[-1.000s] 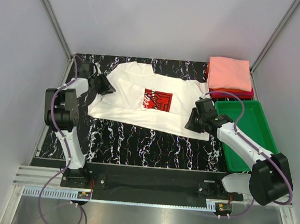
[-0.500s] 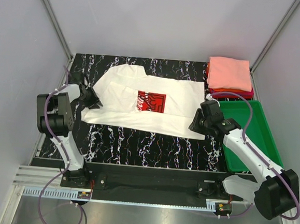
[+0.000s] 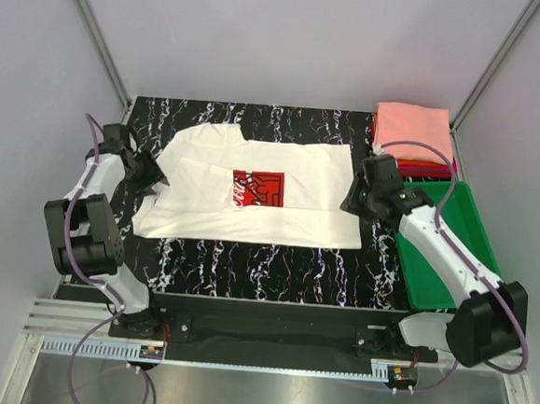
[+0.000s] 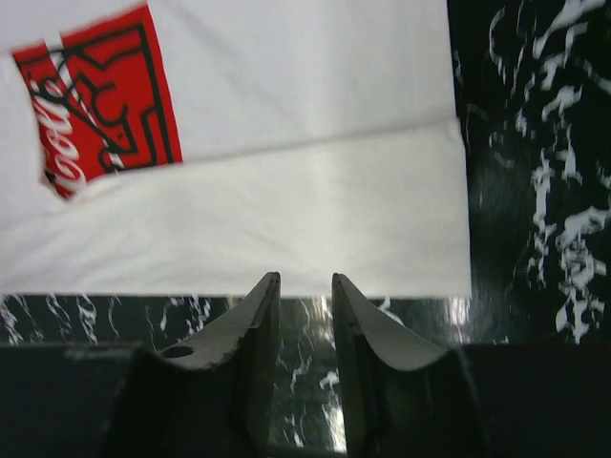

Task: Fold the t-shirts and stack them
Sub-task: Fold the tshirt

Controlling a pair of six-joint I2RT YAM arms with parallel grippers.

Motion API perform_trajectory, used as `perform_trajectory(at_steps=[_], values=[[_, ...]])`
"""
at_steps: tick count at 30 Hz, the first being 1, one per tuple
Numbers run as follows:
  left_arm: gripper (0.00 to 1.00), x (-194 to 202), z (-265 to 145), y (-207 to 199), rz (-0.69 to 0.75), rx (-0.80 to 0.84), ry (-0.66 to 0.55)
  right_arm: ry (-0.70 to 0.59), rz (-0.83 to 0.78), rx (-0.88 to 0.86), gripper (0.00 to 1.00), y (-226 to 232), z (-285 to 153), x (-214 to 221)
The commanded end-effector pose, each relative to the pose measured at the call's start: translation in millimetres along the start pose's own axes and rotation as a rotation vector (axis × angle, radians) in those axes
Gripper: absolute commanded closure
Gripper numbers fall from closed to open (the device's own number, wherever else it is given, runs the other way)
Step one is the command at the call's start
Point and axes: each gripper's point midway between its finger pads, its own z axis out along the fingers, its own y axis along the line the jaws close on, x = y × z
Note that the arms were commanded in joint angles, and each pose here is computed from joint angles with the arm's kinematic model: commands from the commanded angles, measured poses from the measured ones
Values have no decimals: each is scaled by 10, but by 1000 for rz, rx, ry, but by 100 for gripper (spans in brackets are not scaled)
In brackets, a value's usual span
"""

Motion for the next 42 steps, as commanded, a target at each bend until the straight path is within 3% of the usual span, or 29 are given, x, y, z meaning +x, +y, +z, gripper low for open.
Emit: perform_trajectory(at_steps=[1,3,8,11,12,14,15,17,18,22,26,32,42], values=[[45,-741,-498,-547,119,160,-227,-98,-9,-42,64,105,141,-749],[41,-904,-454,-647,153,188,-242,-160,-23,-53,64,195,171,-1168],[42,-1341,74,-793,78,235,-178,-103,-99,-60,60,266,833,-1588],[41,-1728,256,-941,115,258,-228,-152,-116,-17,57,276,1049,-2048],[41,-1895,362,-1022,131,283,-242,-112,-116,13,57,175,1308,-2009],[41,-1987,456,-1194,167,367,-226,-136,-106,22,57,128,1392,-2239],[42,-2092,567,-1244,179,392,-230,-84,-95,51,56,6,1643,-2138],[47,-2171,649,-1257,185,390,-241,-110,-92,43,55,13,1726,-2325],[46,-2201,710,-1255,190,381,-249,-73,-108,59,54,-98,1968,-2238],[40,-2258,888,-1240,216,368,-283,-42,-112,134,54,-360,2254,-2247],[39,-2102,1163,-1276,212,442,-215,-28,-88,99,55,-479,2482,-2250],[39,-1965,1370,-1301,247,451,-185,25,-69,61,55,-683,2627,-2144],[37,-2060,1473,-1346,242,473,-223,96,-80,-104,56,-497,2732,-1959]])
